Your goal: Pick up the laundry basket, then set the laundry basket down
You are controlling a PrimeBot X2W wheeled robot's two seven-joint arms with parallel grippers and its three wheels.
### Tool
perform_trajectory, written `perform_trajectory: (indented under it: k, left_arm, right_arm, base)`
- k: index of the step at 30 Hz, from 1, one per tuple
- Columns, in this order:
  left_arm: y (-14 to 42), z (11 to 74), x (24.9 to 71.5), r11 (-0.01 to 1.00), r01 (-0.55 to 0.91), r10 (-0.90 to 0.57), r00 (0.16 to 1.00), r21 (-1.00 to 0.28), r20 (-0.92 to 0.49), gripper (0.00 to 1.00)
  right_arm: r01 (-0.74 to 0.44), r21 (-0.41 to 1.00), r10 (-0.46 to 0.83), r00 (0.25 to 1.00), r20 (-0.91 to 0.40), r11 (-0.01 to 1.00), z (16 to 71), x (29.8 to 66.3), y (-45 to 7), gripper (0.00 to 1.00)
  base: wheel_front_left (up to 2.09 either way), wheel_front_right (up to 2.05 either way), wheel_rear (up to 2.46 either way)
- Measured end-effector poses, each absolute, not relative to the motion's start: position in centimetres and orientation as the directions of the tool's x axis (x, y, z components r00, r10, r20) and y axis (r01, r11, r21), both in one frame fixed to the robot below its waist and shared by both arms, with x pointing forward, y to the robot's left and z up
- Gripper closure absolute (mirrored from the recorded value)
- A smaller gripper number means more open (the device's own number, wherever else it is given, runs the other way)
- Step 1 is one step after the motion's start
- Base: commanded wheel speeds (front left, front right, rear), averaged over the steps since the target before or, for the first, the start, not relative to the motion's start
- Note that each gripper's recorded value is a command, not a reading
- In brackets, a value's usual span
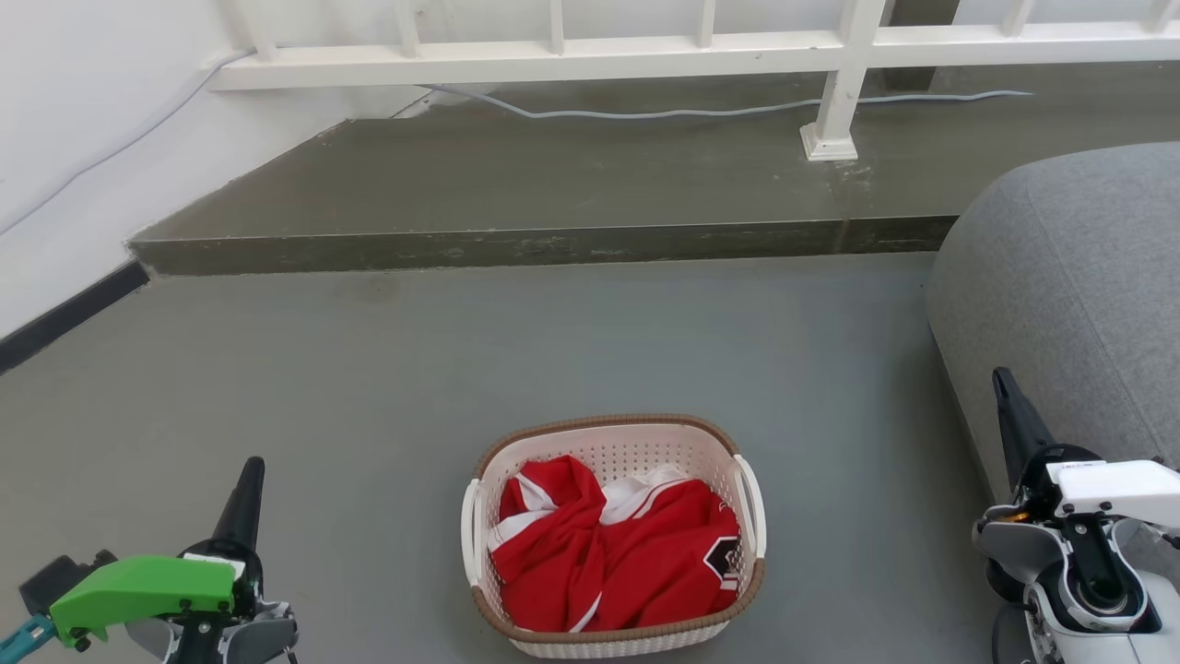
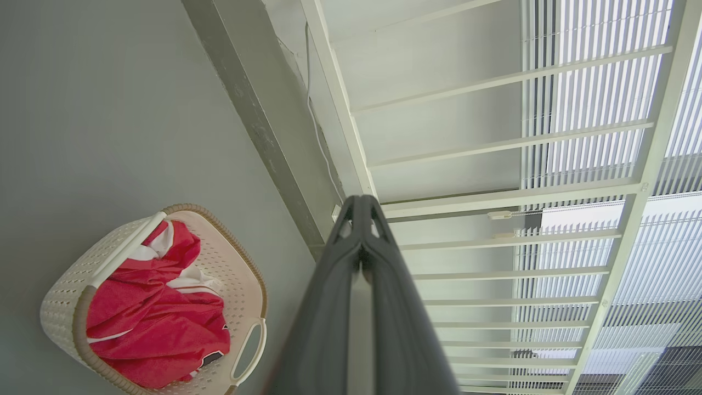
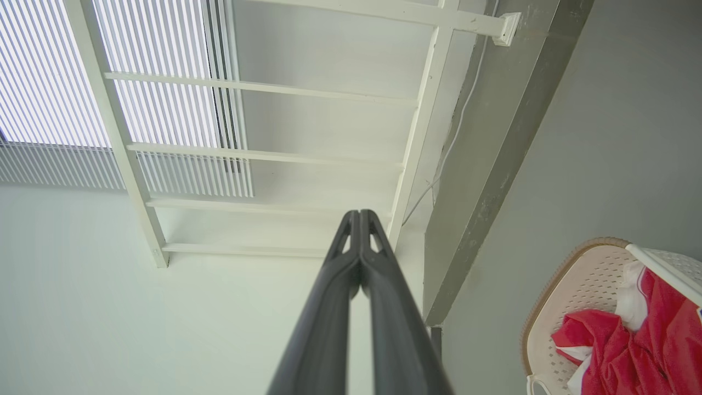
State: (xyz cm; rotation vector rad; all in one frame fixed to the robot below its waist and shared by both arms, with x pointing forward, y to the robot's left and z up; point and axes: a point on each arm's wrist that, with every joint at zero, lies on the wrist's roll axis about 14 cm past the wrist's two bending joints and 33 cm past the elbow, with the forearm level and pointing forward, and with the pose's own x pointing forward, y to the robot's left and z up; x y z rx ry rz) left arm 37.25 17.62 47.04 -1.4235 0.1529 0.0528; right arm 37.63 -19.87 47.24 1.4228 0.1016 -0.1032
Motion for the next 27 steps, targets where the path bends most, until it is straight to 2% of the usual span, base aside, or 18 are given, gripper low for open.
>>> perform_trajectory:
  k: [11,27]
  left_arm:
    - [18.8,47.3,37.1,0.009,-0.110,-0.025,0.994,-0.994,-0.110,1.00]
    - [18.7,47.3,37.2,0.001,-0.109,-0.024,0.994,-0.994,-0.109,1.00]
  right_arm:
    - [0.096,0.995,-0.024,0.995,-0.096,0.000,47.9,37.7,-20.5,1.00]
    - [0.095,0.995,-0.028,0.995,-0.096,-0.005,47.9,37.7,-20.6,1.00]
  base:
    - [0.00,0.00,0.00]
    - [0.00,0.00,0.00]
